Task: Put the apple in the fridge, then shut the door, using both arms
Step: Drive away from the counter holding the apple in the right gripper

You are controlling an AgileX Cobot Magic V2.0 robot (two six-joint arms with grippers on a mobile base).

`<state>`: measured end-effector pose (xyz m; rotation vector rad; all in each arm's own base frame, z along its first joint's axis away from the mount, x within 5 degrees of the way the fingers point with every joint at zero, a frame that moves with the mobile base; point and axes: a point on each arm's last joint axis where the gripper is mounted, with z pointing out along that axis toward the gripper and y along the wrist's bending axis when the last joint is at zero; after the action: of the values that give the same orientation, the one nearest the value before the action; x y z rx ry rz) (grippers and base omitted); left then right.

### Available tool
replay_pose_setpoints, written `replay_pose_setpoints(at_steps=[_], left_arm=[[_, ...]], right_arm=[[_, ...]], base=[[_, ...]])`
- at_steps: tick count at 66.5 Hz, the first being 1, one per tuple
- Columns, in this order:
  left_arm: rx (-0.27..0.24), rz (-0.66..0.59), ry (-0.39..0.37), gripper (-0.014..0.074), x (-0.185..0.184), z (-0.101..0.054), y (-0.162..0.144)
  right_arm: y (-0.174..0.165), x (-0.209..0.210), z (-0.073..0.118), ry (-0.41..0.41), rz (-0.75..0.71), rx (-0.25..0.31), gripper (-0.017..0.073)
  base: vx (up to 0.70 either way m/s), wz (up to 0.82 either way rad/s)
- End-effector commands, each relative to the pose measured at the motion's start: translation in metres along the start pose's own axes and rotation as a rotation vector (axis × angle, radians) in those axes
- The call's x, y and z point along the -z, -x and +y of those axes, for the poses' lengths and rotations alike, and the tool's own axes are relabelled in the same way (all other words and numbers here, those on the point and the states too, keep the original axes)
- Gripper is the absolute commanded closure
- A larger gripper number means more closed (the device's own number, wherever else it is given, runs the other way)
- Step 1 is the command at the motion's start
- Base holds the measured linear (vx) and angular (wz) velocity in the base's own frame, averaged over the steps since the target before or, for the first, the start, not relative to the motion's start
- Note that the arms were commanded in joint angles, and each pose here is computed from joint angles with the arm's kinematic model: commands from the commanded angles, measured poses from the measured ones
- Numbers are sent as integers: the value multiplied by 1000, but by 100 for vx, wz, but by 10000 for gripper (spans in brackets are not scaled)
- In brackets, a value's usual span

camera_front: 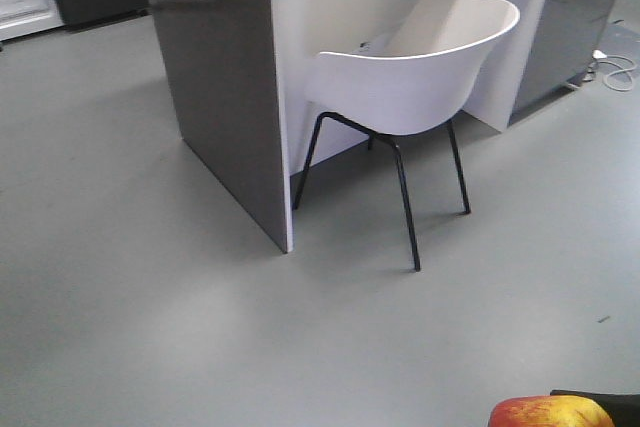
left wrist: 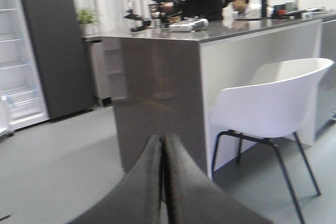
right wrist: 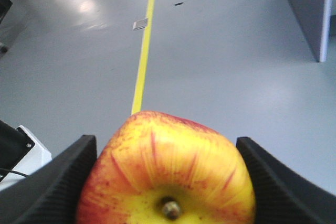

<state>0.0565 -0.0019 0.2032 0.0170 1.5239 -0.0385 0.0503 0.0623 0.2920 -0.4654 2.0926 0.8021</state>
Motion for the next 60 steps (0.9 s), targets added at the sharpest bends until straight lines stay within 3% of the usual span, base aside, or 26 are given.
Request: replay_pose_setpoints(at_steps=[1, 60], left_arm=[[15, -100, -15, 600, 2, -1, 13], [15, -100, -15, 600, 2, -1, 13]], right_arm=[[11, 3, 4, 20, -73, -13, 410], [11, 3, 4, 20, -73, -13, 410]], base=[[-5, 53], [3, 35]])
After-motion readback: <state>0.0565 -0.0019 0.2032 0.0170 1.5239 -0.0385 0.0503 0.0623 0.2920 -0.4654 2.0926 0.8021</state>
